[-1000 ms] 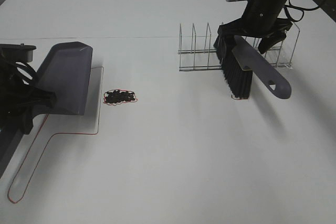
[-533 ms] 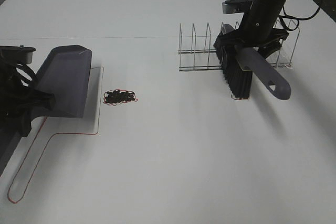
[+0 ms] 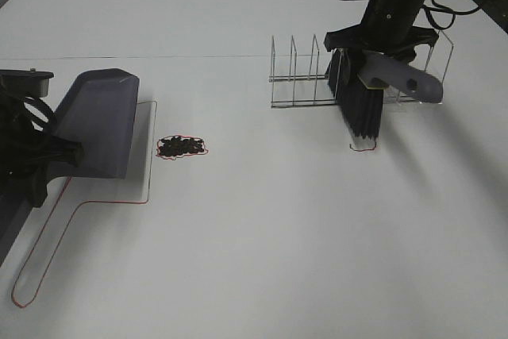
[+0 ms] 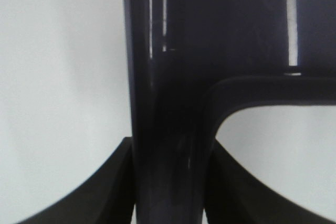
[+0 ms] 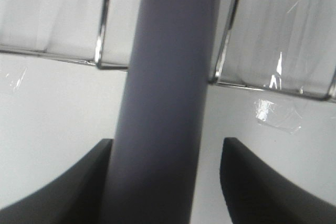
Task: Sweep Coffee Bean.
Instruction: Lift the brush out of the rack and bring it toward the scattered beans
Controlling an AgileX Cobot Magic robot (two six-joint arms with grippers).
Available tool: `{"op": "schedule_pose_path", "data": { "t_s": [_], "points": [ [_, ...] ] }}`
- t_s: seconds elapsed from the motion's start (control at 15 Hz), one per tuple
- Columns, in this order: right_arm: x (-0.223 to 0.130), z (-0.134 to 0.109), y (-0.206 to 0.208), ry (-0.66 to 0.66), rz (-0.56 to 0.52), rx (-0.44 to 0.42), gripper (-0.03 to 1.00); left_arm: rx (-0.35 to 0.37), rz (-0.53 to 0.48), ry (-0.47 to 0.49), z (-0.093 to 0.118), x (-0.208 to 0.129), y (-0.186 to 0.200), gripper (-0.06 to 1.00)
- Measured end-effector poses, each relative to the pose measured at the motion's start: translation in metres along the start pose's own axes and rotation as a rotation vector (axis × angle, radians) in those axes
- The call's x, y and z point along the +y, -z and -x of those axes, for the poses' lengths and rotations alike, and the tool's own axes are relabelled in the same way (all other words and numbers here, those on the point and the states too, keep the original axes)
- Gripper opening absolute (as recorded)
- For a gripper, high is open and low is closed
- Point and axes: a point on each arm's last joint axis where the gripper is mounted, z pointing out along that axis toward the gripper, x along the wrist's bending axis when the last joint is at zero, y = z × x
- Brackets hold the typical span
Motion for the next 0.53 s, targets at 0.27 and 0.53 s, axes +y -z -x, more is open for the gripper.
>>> {"op": "schedule_pose_path", "data": {
  "t_s": [0.27, 0.53],
  "points": [
    [0.004, 0.0, 0.012, -0.004, 0.0, -0.001, 0.55, 0.0, 0.0, 0.0, 0.0, 0.0, 0.0, 0.33],
    [0.006, 0.0, 0.044, -0.002, 0.062, -0.009, 0.55, 0.001, 0.0, -0.001, 0.0, 0.0, 0.0, 0.33]
  ]
}}
